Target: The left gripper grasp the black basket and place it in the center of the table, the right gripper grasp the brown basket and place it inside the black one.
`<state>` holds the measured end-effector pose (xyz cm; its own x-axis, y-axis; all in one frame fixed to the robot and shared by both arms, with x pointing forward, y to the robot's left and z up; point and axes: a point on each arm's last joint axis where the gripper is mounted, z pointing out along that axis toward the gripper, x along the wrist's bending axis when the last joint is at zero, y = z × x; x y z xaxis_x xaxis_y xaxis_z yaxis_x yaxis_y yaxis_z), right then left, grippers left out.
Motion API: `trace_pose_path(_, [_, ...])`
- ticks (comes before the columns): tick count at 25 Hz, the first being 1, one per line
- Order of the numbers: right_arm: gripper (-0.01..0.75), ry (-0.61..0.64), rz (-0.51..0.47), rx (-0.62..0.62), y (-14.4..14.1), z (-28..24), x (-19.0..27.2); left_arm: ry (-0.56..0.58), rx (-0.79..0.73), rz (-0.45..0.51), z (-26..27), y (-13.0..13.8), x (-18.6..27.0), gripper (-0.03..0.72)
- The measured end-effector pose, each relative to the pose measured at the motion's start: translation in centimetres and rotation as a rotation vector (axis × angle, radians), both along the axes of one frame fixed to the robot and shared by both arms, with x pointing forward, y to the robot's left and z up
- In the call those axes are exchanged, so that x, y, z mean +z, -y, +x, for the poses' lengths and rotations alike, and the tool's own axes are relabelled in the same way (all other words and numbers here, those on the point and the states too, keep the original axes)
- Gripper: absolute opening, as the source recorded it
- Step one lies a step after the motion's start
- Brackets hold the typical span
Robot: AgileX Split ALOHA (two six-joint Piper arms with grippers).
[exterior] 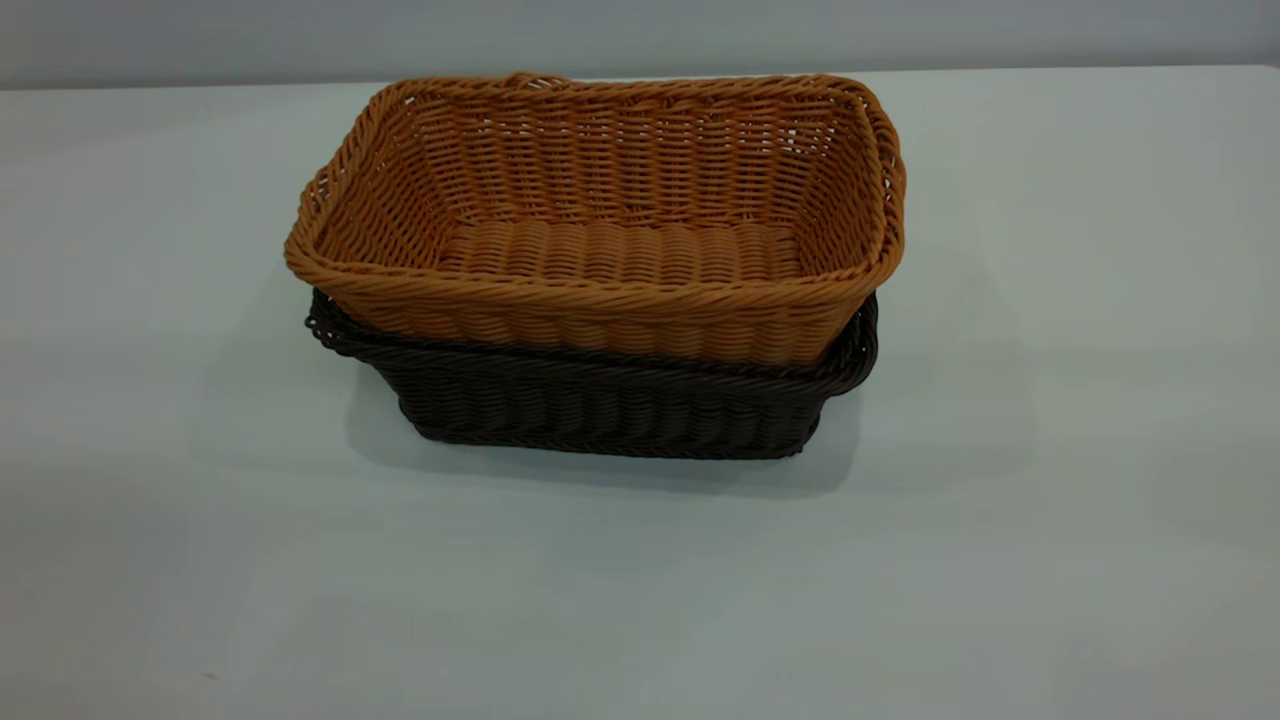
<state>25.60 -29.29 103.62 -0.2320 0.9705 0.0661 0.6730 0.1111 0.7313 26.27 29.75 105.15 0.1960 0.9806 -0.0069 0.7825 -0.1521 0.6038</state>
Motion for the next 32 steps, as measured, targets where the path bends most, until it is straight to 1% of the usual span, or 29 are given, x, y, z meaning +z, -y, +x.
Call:
trace_pose_path(1, [0.584, 0.0, -0.001, 0.002, 0.0, 0.0, 0.0, 0.047, -0.001, -0.011, -0.3, -0.1, -0.4, 0.582])
trace_pose_path(5, [0.577, 0.001, -0.003, 0.004, 0.0, 0.0, -0.1, 0.142, -0.001, -0.036, -1.6, -0.4, -1.0, 0.582])
trace_pose_path(12, [0.54, 0.009, -0.001, 0.003, 0.0, 0.0, -0.1, 0.197, -0.002, -0.052, -3.1, -0.7, -1.5, 0.58])
trace_pose_path(16, [0.516, 0.061, 0.015, -0.112, 0.3, -0.7, 0.0, 0.197, -0.002, -0.052, -3.2, -0.7, -1.6, 0.58])
trace_pose_path(17, [0.51, 0.089, 0.02, -0.152, 0.4, -1.1, 0.0, 0.197, -0.002, -0.052, -3.2, -0.7, -1.6, 0.58])
trace_pose_path(20, [0.489, 0.16, 0.029, -0.217, 0.5, -2.1, 0.0, 0.197, 0.001, -0.051, -3.2, -0.7, -1.6, 0.58])
trace_pose_path(22, [0.476, 0.179, 0.032, -0.236, 0.5, -2.4, 0.0, 0.199, 0.033, -0.054, -3.2, -0.7, -1.6, 0.58])
trace_pose_path(24, [0.459, 0.177, 0.034, -0.24, 0.5, -2.4, 0.0, 0.207, 0.103, -0.049, -3.3, -0.6, -1.6, 0.58])
trace_pose_path(28, [0.424, 0.176, 0.04, -0.237, 0.4, -2.4, 0.0, 0.253, 0.211, -0.048, -4.0, -0.5, -1.7, 0.58])
trace_pose_path(32, [0.391, 0.176, 0.039, -0.237, 0.4, -2.4, 0.0, 0.257, 0.247, -0.048, -4.1, -0.4, -1.7, 0.58])
